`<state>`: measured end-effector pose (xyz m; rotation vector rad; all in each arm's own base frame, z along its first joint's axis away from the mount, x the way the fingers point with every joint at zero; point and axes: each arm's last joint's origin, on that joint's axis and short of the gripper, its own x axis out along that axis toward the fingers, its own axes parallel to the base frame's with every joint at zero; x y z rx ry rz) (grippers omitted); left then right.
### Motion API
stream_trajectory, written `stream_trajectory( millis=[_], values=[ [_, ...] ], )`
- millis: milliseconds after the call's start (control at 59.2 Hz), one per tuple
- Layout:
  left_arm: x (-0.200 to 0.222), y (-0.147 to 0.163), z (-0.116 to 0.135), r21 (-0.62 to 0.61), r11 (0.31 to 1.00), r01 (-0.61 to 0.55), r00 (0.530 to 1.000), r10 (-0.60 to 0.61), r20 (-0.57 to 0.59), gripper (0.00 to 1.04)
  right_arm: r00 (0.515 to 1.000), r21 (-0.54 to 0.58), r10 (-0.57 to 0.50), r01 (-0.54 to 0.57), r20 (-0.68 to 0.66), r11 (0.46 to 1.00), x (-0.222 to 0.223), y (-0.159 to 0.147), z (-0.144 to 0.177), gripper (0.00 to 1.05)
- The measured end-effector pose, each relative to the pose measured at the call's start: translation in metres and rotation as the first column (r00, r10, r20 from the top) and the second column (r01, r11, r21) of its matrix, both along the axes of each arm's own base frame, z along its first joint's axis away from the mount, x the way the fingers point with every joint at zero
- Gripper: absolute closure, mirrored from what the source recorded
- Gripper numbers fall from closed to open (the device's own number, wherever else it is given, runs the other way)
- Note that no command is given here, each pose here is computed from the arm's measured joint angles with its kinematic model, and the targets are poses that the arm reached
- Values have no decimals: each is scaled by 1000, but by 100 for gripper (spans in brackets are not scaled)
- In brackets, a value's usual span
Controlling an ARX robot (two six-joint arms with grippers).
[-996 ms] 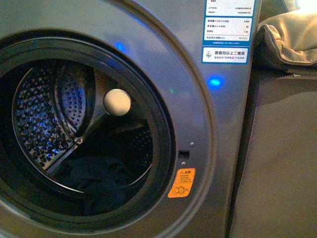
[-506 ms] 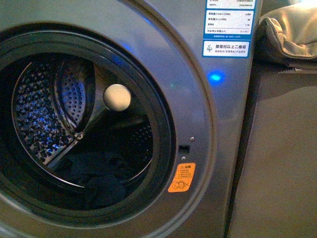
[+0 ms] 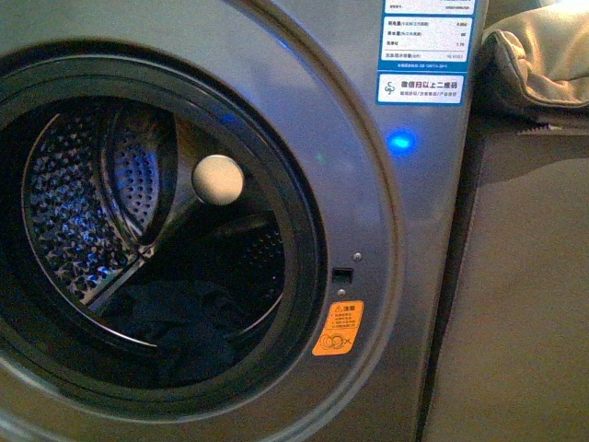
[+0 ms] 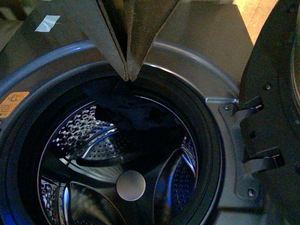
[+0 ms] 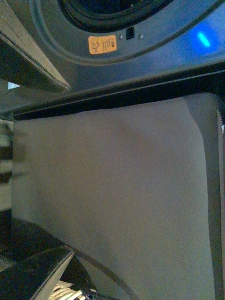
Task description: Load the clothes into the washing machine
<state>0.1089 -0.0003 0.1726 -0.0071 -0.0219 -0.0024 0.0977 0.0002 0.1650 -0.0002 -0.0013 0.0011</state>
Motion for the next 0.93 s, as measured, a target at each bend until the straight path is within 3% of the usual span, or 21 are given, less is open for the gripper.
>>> stream_trajectory(
  millis=[692, 928],
  values=[
    [-12, 0, -3, 0, 1000, 0, 1000, 0, -8, 101, 1000, 0, 0, 0, 0, 1000, 0, 0, 0, 7],
    [-12, 0, -3, 0, 1000, 0, 1000, 0, -8, 54, 1000, 0, 0, 0, 0, 1000, 0, 0, 0, 7]
  ],
)
